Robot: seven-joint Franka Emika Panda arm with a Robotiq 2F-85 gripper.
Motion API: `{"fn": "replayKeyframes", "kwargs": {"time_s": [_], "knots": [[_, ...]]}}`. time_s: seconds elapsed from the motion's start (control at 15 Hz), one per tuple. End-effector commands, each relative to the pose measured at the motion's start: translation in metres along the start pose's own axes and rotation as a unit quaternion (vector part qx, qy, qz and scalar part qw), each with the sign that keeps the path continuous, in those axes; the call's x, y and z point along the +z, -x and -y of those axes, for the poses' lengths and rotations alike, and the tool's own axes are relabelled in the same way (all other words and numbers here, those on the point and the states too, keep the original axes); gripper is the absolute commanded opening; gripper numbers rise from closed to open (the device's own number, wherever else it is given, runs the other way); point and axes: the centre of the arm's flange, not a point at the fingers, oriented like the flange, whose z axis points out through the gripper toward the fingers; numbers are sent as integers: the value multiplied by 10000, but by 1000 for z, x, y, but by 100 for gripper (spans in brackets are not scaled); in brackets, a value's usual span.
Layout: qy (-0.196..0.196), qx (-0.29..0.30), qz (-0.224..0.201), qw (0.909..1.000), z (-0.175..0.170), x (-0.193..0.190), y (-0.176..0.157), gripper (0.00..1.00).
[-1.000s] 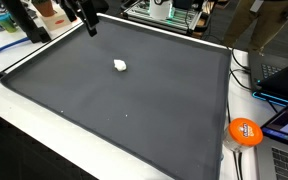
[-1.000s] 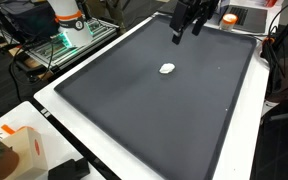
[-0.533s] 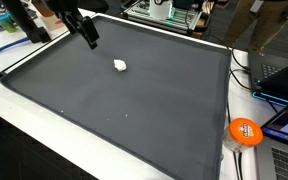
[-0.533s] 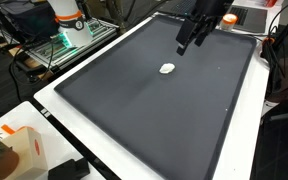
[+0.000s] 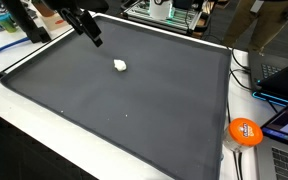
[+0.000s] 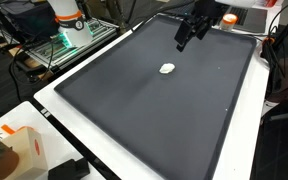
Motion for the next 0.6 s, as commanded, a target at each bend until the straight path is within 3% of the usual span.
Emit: {"fn": "replayKeyframes", "kwargs": {"time_s": [0.0, 0.53], "knots": [[-667, -112, 532, 9963, -16, -4, -11, 100], [-1099, 100, 1077, 9880, -32, 10, -36, 100]]}}
